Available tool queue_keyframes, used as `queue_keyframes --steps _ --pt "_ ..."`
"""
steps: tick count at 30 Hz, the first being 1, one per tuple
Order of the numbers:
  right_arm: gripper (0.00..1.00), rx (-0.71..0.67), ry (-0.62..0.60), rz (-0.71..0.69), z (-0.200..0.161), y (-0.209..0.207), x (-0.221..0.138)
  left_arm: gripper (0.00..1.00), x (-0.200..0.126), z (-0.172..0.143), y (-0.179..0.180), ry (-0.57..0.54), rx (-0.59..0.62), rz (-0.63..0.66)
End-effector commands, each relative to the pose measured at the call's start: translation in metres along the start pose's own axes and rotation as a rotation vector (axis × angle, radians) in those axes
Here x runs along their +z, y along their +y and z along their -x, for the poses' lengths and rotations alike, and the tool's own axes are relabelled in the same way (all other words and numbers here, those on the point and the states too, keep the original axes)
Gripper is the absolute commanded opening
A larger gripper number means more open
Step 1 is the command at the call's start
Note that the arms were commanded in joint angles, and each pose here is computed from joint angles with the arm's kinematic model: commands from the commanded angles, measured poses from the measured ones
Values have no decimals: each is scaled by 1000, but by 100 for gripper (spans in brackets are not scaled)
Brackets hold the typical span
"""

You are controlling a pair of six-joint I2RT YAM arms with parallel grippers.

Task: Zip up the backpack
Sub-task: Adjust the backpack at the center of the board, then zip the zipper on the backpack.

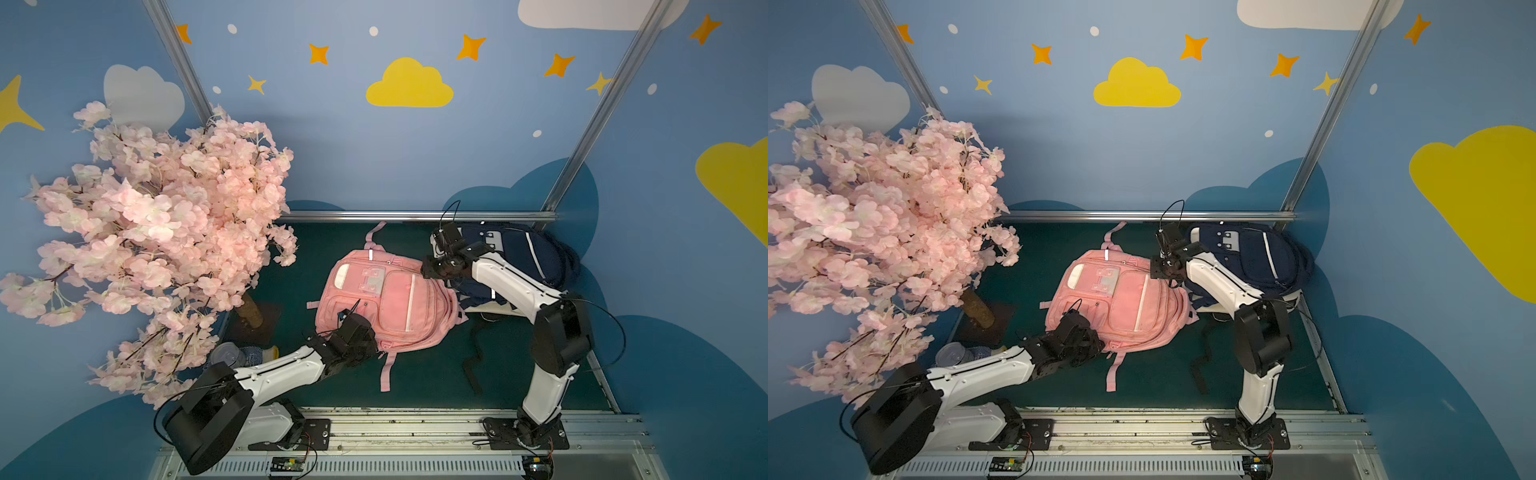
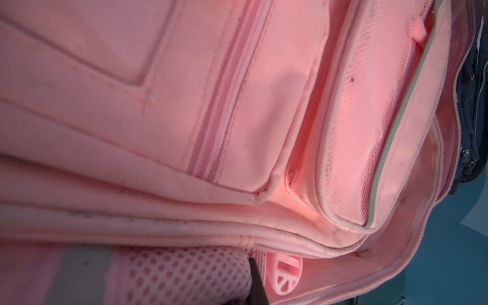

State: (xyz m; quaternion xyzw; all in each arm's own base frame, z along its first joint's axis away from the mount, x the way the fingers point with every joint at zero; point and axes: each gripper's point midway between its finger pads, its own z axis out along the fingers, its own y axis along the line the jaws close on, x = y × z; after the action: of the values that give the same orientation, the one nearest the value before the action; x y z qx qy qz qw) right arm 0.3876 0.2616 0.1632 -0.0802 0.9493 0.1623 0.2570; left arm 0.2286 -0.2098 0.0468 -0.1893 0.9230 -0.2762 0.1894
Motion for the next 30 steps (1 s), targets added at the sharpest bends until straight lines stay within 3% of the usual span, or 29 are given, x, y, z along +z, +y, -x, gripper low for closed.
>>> queue_keyframes --steps 1,4,10,14,21,30 --pt "55 -14 -17 144 -31 40 -42 3 -4 14 -34 -43 -19 -104" --pt "55 -17 -24 219 -72 67 -53 6 -1 14 -38 -42 -25 -122" --pt "54 -11 -10 269 -148 93 -44 36 -1 5 -31 12 -16 -89" --pt "52 -40 27 263 -181 110 -29 50 -13 7 -11 -26 -28 -40" --pt "46 -28 121 244 -217 141 -6 53 -34 18 24 -113 -60 23" --pt "46 52 233 90 -242 123 13 53 -33 24 48 -118 -104 51"
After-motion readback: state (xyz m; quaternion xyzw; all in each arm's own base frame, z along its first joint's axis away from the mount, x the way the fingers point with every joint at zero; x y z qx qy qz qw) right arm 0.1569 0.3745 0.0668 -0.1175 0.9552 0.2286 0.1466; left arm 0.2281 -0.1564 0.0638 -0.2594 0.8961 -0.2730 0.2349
